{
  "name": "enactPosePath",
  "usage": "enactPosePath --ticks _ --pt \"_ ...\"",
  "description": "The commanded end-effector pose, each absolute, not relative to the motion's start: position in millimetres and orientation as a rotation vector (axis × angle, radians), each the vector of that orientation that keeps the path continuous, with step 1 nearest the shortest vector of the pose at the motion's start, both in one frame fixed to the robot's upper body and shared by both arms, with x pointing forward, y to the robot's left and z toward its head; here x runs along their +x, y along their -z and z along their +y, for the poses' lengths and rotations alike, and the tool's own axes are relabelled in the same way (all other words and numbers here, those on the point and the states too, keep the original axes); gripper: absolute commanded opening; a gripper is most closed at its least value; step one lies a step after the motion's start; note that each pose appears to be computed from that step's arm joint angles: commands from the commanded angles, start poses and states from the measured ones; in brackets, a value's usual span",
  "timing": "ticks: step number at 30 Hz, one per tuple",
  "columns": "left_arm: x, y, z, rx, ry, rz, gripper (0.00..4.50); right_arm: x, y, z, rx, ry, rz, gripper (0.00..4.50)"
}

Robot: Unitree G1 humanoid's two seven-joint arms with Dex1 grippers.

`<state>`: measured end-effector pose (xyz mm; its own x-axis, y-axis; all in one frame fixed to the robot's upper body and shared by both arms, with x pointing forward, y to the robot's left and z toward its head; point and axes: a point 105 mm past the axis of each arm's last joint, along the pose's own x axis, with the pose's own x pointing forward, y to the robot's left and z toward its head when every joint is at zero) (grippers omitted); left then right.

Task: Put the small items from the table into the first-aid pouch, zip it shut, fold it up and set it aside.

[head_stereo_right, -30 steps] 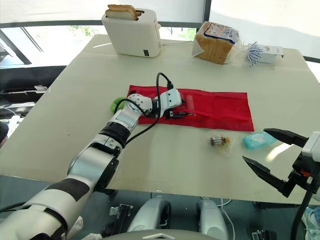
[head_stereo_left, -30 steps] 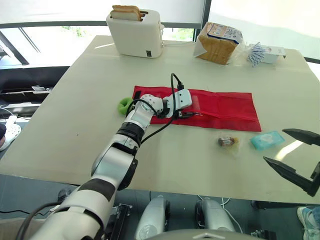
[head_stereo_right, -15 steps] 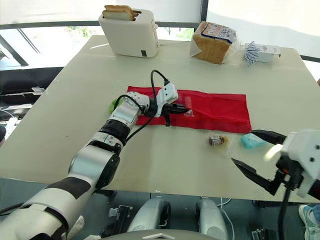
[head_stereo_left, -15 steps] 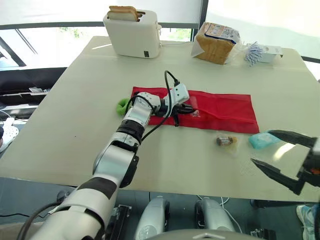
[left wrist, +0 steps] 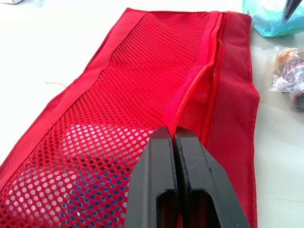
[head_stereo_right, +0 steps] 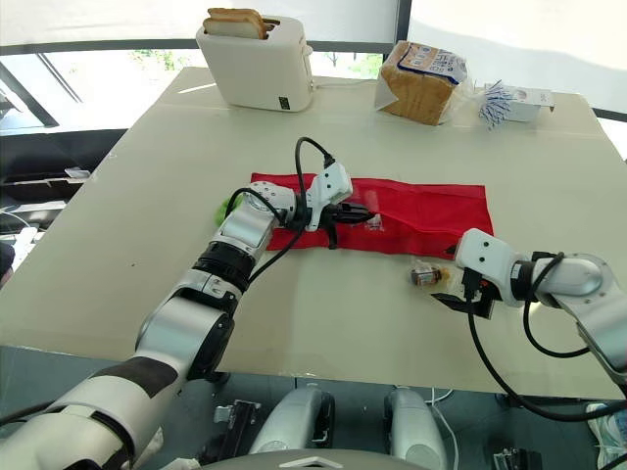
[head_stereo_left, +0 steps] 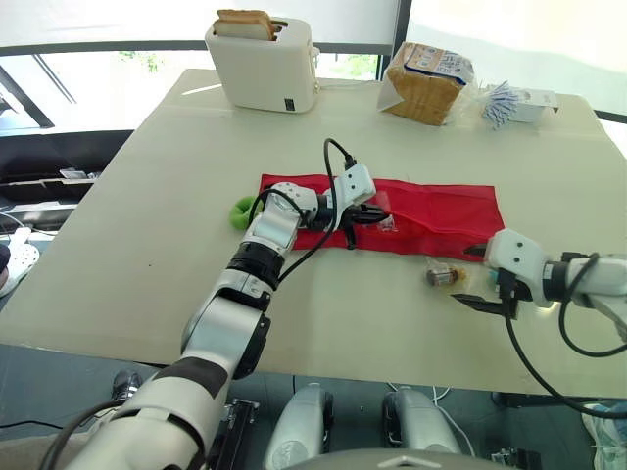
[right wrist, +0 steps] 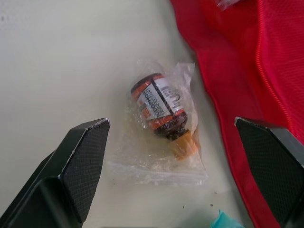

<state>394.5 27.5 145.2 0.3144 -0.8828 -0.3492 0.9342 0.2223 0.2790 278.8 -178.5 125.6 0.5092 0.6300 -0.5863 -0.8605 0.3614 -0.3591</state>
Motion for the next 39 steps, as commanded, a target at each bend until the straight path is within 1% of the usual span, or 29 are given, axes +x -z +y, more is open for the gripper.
enactPosePath --ticks 1,2,3,4,5,6,10,14,16,18,20,22,25,27,30,32,36,39 --pt "392 -160 22 0.511 1.262 0.045 0.04 286 -123 -172 -0.737 -1.037 0.372 4.5" --pt "391 -160 22 0.511 1.262 0.043 0.0 287 -120 -170 -0.73 -1.05 0.382 4.1" --pt "391 -160 22 0.508 1.262 0.042 0.0 288 -118 -168 -0.727 -1.06 0.387 3.9" --pt "391 -160 22 0.508 1.26 0.041 0.0 289 -116 -168 -0.728 -1.066 0.391 3.85" --pt "391 -160 22 0.509 1.259 0.04 0.0 290 -114 -168 -0.731 -1.067 0.392 3.4" --pt "391 -160 21 0.511 1.256 0.036 0.0 292 -113 -169 -0.737 -1.064 0.391 3.11" --pt "392 -161 21 0.519 1.254 0.025 0.0 297 -109 -174 -0.74 -1.055 0.404 3.11" --pt "391 -162 19 0.519 1.254 0.015 0.0 295 -108 -173 -0.704 -1.079 0.426 3.11" --pt "392 -163 19 0.516 1.251 0.01 0.0 295 -111 -172 -0.674 -1.077 0.426 2.59" --pt "391 -162 19 0.514 1.251 0.01 0.0 296 -116 -170 -0.644 -1.061 0.408 1.89" --pt "391 -161 18 0.512 1.253 0.012 0.0 297 -119 -169 -0.622 -1.03 0.392 1.05" --pt "390 -161 18 0.511 1.255 0.013 0.0 293 -120 -168 -0.6 -1.017 0.391 1.05" --pt "390 -161 17 0.504 1.256 0.013 0.0 289 -123 -168 -0.47 -0.906 0.45 1.05" --pt "389 -161 17 0.493 1.258 0.014 0.0 284 -132 -158 -0.328 -0.848 0.451 1.05" --pt "388 -161 17 0.484 1.258 0.018 0.0 284 -137 -153 -0.245 -0.764 0.464 1.05" --pt "387 -162 17 0.461 1.254 0.026 0.0 296 -140 -144 -0.141 -0.645 0.466 1.05" --pt "386 -163 17 0.441 1.25 0.033 0.0 309 -138 -129 -0.066 -0.526 0.479 1.05" --pt "385 -164 16 0.432 1.251 0.034 0.0 319 -130 -123 -0.03 -0.426 0.51 1.05"
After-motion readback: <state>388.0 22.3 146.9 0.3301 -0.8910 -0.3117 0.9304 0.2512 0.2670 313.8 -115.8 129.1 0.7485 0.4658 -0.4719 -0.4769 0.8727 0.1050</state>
